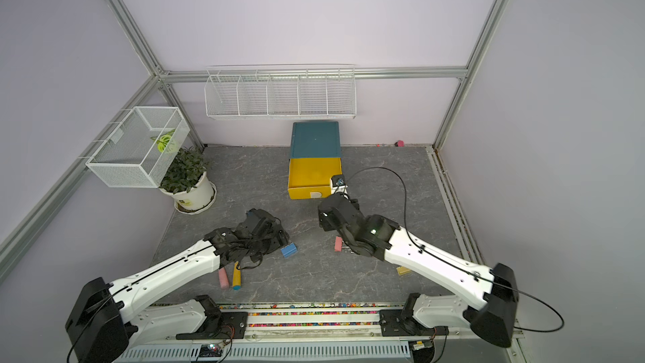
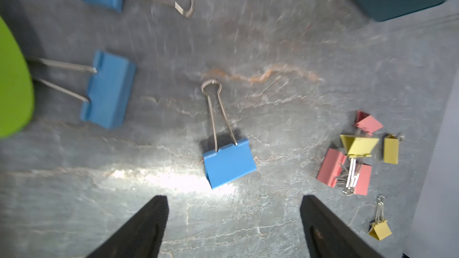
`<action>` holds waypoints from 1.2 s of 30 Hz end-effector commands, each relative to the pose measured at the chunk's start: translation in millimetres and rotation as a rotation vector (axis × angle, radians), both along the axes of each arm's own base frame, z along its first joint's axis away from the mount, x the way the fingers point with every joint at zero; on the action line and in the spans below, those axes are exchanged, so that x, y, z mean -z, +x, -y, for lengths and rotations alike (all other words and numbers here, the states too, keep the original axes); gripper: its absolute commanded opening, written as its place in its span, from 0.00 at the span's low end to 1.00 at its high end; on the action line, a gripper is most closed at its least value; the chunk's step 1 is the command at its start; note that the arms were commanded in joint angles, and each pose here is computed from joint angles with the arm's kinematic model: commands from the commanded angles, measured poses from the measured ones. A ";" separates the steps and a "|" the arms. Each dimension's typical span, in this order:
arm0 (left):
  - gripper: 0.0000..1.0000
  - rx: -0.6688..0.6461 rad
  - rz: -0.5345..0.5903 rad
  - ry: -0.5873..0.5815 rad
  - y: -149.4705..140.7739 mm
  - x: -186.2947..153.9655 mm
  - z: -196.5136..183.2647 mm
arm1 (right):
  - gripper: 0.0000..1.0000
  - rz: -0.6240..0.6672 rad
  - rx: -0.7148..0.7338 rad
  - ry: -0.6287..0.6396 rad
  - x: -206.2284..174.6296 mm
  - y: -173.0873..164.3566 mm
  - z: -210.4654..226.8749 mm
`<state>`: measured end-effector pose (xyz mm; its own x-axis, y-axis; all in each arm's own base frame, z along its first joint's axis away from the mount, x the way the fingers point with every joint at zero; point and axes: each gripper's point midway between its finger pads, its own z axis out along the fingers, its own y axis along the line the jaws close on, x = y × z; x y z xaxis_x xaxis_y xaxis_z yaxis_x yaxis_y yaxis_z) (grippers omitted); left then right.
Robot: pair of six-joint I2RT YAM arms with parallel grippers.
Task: Put the binder clips in the drawer according to color
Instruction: Open the drawer in the storage box, then pick up the binder clip at the center of the board.
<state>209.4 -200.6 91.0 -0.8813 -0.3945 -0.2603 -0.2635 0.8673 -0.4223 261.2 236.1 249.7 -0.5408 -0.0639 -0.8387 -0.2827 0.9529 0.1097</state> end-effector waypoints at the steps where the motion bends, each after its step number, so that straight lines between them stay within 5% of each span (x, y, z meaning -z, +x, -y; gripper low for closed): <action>1: 0.90 -0.064 -0.048 -0.003 0.6 13.4 8.4 | 0.76 0.073 -0.113 0.026 -0.9 -16.2 5.6; 9: 0.95 -0.079 -0.151 0.053 -4.7 44.4 20.9 | 0.84 0.061 -0.225 0.051 10.6 -53.5 30.2; 19: 0.94 -0.095 -0.168 0.092 4.8 58.4 28.8 | 0.83 0.032 -0.214 0.070 20.9 -56.1 31.4; 36: 0.72 -0.099 -0.177 0.128 6.4 69.2 31.9 | 0.80 0.017 -0.188 0.068 29.9 -54.3 33.5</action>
